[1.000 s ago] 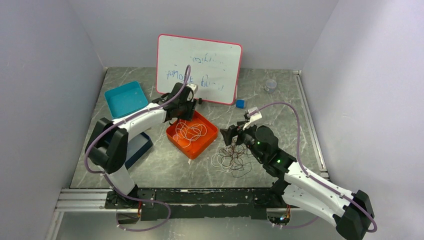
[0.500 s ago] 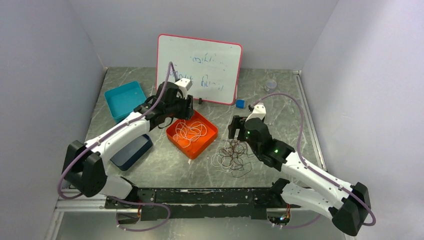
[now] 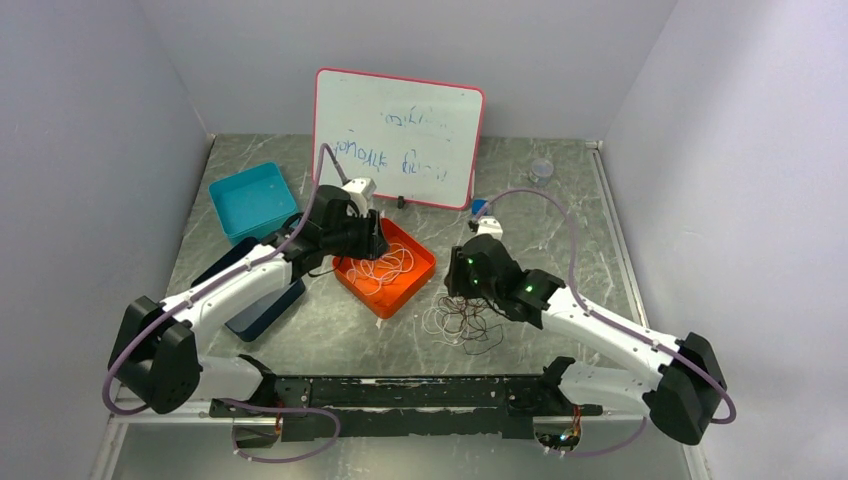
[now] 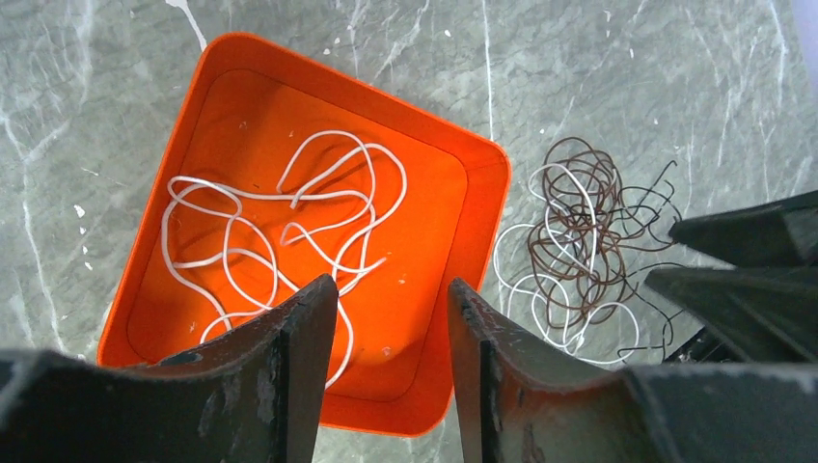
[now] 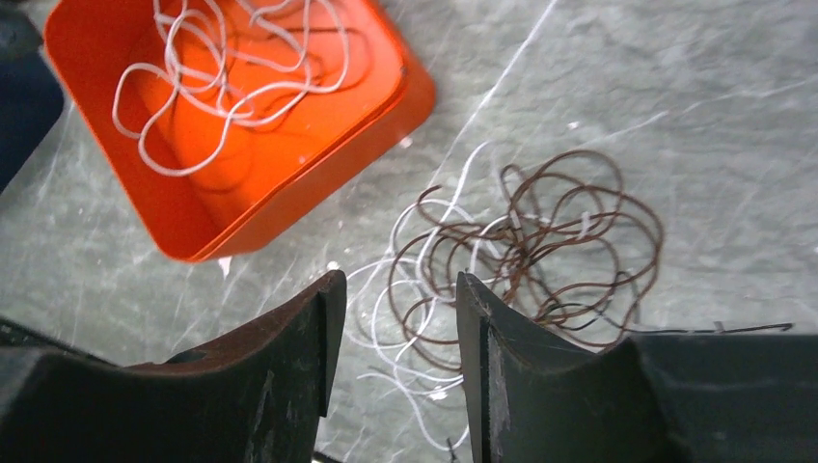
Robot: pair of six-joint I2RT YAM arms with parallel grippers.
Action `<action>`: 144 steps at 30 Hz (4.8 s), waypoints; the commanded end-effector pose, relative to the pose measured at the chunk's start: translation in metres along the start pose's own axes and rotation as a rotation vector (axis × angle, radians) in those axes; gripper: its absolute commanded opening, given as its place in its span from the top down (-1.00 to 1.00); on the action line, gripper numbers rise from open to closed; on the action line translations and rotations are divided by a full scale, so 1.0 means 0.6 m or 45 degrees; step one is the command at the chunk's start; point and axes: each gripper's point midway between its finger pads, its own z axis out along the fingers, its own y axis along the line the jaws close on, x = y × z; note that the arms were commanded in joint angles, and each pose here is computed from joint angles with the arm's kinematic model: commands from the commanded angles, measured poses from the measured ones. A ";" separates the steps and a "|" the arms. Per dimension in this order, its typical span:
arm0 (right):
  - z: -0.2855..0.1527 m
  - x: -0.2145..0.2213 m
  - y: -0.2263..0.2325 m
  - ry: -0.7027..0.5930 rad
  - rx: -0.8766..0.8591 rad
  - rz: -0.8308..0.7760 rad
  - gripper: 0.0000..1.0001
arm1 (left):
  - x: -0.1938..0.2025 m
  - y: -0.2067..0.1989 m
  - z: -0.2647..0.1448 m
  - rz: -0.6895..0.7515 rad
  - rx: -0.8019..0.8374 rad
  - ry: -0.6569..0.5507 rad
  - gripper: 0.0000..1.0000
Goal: Untangle the cables
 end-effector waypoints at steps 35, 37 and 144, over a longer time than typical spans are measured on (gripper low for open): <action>0.080 0.056 0.000 -0.047 0.121 0.021 0.84 | -0.022 -0.040 -0.018 0.003 0.147 -0.093 -0.02; 0.067 0.039 0.000 -0.092 0.118 0.035 1.00 | -0.029 -0.055 -0.016 0.032 0.186 -0.104 -0.03; -0.645 -0.638 0.049 -1.607 -0.099 -0.067 1.00 | 0.213 -0.336 0.208 0.154 0.834 0.200 0.08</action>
